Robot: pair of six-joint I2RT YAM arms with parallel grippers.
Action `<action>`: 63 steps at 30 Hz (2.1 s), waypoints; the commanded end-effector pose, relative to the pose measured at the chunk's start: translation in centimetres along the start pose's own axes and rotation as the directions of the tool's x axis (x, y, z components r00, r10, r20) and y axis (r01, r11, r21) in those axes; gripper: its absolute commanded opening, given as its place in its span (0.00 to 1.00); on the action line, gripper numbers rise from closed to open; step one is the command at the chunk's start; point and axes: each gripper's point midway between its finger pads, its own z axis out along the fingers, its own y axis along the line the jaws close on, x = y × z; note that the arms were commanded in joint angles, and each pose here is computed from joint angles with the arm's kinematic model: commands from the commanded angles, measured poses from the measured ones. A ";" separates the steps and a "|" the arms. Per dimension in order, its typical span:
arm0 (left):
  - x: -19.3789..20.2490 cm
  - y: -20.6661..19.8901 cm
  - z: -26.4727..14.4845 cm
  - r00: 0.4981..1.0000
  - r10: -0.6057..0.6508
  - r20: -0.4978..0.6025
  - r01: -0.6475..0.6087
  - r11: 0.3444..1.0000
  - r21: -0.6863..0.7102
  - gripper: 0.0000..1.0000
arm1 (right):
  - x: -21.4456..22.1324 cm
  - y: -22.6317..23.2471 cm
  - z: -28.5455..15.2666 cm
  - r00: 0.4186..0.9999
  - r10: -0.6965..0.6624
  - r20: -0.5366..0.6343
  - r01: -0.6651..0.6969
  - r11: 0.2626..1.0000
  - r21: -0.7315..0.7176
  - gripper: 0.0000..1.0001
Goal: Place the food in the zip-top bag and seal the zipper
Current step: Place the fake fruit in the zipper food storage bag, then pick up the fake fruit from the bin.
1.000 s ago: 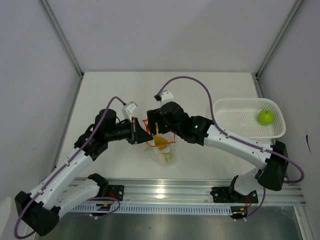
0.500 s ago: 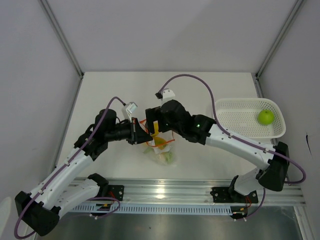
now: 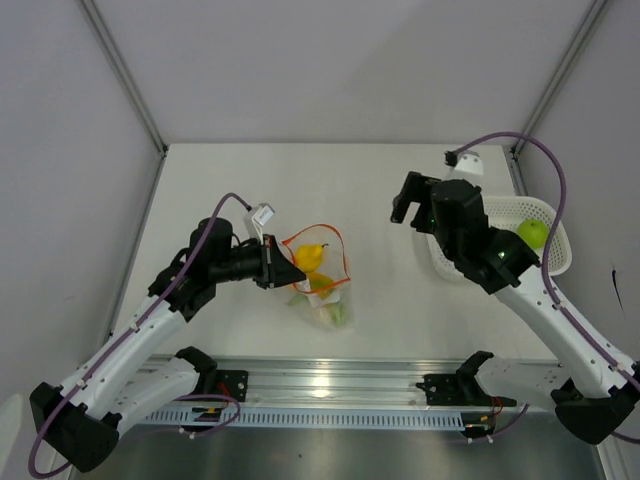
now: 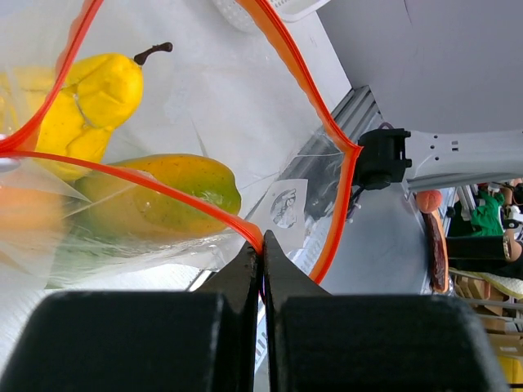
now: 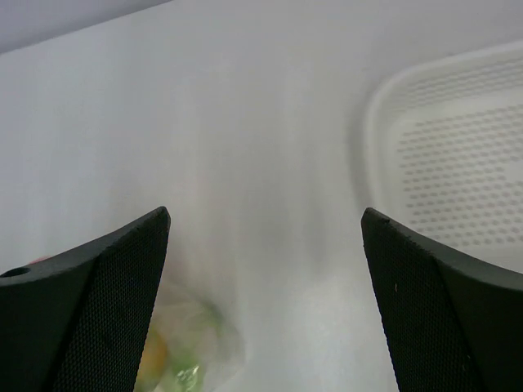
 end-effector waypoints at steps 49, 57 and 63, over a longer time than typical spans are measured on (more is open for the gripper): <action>-1.9 1.0 2.7 0.997 -0.075 -0.003 0.075 0.997 -0.011 0.01 | 8.8 -42.7 10.4 0.873 0.352 0.339 -0.441 0.269 0.856 0.99; -2.3 1.0 3.4 0.997 -0.075 -0.025 0.075 0.997 -0.001 0.01 | 9.5 -43.9 12.9 0.874 0.370 0.314 -0.424 0.267 0.866 0.99; -2.2 1.3 3.8 0.995 -0.087 -0.045 0.087 0.996 -0.010 0.01 | 9.8 -45.1 13.6 0.897 0.347 0.274 -0.368 0.241 0.898 0.99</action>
